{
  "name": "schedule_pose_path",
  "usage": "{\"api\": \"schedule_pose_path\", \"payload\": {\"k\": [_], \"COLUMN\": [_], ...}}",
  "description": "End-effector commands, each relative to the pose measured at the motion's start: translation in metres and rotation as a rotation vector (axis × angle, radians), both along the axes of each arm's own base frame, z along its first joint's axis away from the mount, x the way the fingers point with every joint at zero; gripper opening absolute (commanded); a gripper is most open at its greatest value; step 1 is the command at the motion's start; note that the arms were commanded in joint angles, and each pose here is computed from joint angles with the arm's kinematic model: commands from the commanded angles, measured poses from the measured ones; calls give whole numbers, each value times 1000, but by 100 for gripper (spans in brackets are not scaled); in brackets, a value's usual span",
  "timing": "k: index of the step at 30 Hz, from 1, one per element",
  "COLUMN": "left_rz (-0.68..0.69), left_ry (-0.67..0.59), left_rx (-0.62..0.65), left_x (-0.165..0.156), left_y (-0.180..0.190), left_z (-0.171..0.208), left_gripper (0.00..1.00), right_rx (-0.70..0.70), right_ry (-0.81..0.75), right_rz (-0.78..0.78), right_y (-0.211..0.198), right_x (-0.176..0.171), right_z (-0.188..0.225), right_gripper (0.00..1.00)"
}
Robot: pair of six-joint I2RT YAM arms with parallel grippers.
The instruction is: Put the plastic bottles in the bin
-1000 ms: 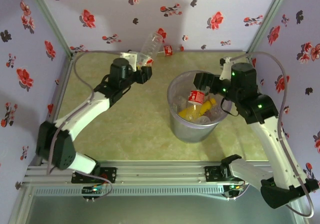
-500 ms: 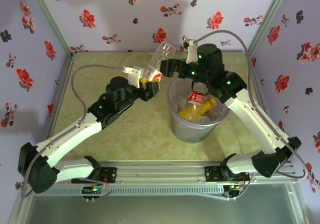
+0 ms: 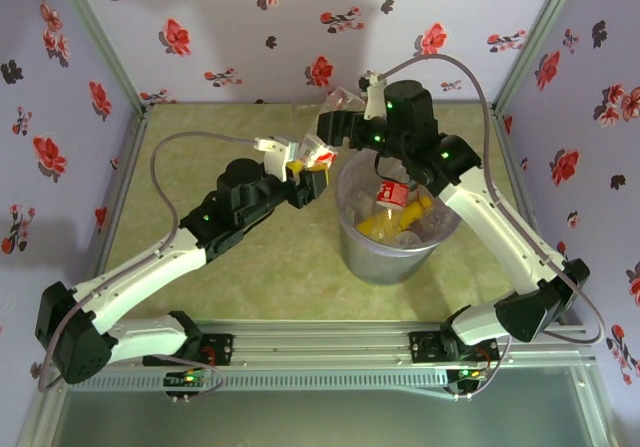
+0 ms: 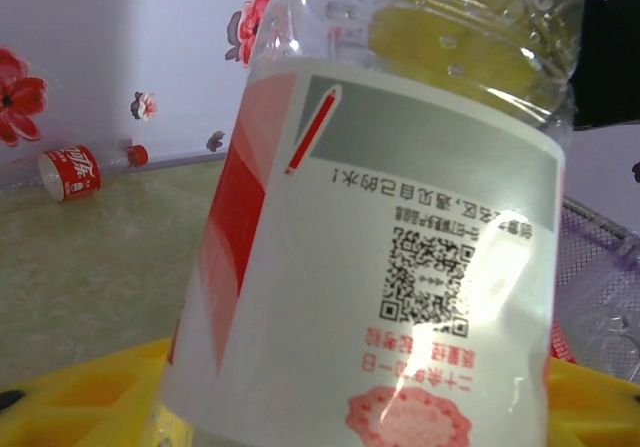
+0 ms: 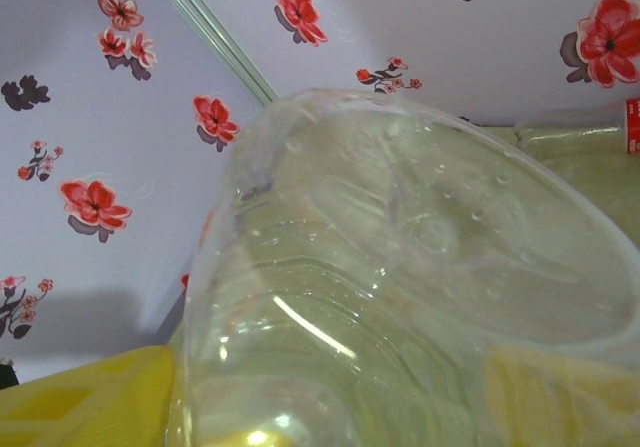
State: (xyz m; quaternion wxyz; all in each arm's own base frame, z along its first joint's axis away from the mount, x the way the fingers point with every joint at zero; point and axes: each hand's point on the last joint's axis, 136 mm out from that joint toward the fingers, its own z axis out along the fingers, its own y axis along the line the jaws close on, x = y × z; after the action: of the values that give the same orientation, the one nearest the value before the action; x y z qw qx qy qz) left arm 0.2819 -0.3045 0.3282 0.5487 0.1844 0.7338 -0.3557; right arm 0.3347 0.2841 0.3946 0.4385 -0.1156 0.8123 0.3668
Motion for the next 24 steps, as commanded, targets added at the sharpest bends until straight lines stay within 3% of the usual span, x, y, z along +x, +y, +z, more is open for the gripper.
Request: {"api": "schedule_pose_path", "payload": {"k": [1,6,8,10,11,17,24], "left_rz": [1,-1,-2,-3,-3,11,9], "left_ry": [-67,-70,-74,-87,-94,-110,-77], "left_rx": [-31,-25,-27,-34,-38,-48,-37], "left_x": [-2,-2,-2,-3,-3,-3,-8], "left_y": [-1,-3,-3,-2,-2,2,8], "left_z": [20,19,20,23,23,27,22], "left_gripper": [62,67,77,96,99,100,100], "right_rx": [29,40,45,49,56,119,122], "right_ry": [-55,-67,-75,-81,-86,-145,-237], "right_rz": [-13,-16,-21,-31,-35,-103,-275], "right_y": [0,-2,-5,-9,-11,-41,-117], "right_x": [4,2,1,3,3,6,-3], "right_z": [20,26,28,30,32,57,86], "right_gripper": [72,61,60,59,58,53,51]}}
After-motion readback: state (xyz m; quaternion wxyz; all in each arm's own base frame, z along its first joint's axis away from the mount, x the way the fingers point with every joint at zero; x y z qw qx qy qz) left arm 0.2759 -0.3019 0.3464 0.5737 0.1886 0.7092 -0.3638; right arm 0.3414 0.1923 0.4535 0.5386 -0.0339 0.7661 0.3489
